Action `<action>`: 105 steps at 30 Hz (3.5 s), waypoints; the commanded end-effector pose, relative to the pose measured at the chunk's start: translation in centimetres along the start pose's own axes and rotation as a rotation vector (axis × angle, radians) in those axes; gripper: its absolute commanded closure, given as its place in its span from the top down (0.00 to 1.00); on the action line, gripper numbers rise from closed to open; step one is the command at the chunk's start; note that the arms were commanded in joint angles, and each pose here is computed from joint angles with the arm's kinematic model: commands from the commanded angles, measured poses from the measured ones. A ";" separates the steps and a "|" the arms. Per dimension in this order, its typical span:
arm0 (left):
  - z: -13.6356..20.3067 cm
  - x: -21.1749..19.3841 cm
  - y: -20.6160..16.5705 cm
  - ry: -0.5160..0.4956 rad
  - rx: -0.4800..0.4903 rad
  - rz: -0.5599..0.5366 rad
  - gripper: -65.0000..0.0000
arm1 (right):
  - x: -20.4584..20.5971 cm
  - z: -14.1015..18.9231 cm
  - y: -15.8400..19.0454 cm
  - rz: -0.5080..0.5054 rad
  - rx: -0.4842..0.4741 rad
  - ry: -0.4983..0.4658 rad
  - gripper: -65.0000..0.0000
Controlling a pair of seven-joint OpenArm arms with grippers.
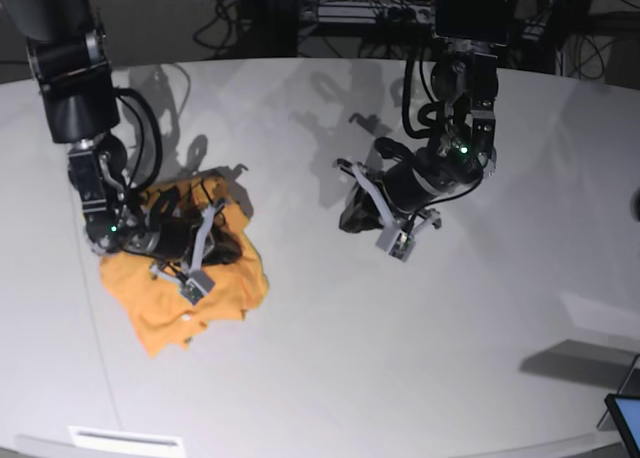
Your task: Fold the T-shirt properly
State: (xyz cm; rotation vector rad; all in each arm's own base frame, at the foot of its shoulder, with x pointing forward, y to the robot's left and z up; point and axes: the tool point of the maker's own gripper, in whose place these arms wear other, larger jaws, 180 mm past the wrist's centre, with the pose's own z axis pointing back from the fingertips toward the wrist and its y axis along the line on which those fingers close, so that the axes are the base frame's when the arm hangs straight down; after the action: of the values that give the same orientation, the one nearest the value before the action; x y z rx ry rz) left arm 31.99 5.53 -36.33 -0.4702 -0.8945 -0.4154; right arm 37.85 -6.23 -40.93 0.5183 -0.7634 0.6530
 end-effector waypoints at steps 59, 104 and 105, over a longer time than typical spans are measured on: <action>16.2 -10.5 0.9 0.183 0.234 0.030 0.00 | -10.8 25.9 -0.8 -0.009 -0.629 0.224 0.05; 19.9 -33.9 -2.2 0.828 0.195 0.187 0.00 | -42.8 20.3 19.9 -0.626 -0.231 0.739 0.05; 19.5 -34.4 -2.2 0.825 0.191 0.187 0.00 | -43.1 19.8 20.2 -0.647 -0.226 0.727 0.05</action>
State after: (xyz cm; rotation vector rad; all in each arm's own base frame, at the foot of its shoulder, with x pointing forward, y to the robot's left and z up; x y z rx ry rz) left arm -0.38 18.88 -53.70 -0.1827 -0.0986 -0.2957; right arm -8.12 -19.35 -58.01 0.2626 0.0214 0.1029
